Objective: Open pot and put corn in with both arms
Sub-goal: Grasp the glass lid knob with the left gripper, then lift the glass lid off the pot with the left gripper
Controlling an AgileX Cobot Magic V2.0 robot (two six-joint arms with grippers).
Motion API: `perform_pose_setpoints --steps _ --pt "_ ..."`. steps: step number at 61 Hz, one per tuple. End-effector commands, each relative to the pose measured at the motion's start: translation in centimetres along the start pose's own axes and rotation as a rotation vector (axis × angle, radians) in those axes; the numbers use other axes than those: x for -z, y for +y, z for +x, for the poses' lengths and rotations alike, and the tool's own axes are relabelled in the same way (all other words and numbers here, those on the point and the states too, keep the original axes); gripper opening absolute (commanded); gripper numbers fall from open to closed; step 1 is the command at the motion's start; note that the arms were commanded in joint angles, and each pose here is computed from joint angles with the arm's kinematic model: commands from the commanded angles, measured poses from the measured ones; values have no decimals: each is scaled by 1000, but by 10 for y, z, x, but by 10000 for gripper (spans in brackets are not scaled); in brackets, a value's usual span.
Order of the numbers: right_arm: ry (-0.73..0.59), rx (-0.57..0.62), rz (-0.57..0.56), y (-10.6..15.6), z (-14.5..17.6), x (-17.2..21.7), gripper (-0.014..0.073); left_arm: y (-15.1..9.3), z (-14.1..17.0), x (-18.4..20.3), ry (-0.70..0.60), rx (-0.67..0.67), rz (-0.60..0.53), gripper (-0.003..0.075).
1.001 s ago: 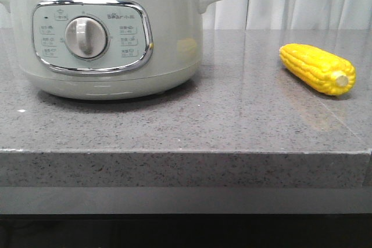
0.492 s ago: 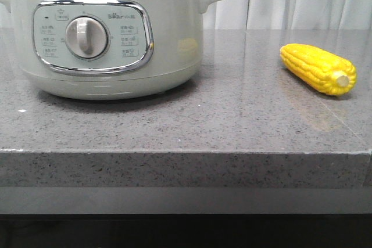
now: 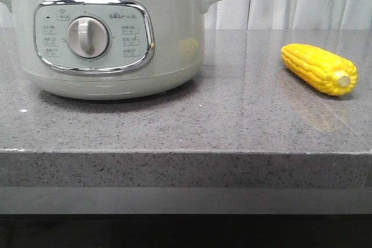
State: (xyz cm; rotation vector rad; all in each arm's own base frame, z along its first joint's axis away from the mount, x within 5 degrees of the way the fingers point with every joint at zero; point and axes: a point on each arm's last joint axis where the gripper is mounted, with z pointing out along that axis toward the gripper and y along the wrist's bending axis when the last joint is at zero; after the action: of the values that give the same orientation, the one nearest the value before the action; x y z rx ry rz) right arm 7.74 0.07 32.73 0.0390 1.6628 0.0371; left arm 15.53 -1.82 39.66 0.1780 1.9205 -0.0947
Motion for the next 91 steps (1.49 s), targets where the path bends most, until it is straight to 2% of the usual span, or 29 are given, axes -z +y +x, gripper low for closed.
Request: perform_pose_setpoints --steps 1,18,33,47,65,77,83,91 --pt "-106 12 9 0 -18 1 601 -8 -35 -11 -44 -17 62 619" --pt "-116 12 10 0 -19 1 601 -48 -96 -69 162 -43 252 619" --pt "-126 12 11 -1 -20 1 601 -88 -121 -118 262 -106 362 619" --pt "-126 12 11 -1 -20 1 601 -100 -124 -153 297 -118 373 619" --pt "-135 12 12 -1 -21 1 601 -104 -115 -175 318 -116 368 619" --pt "-135 12 12 -1 -21 1 601 -104 -114 -176 327 -117 368 617" --pt "-135 12 12 -1 -21 1 601 -104 -113 -176 334 -118 369 564" --pt "-135 12 12 -1 -21 1 601 -104 -114 -173 335 -119 370 433"
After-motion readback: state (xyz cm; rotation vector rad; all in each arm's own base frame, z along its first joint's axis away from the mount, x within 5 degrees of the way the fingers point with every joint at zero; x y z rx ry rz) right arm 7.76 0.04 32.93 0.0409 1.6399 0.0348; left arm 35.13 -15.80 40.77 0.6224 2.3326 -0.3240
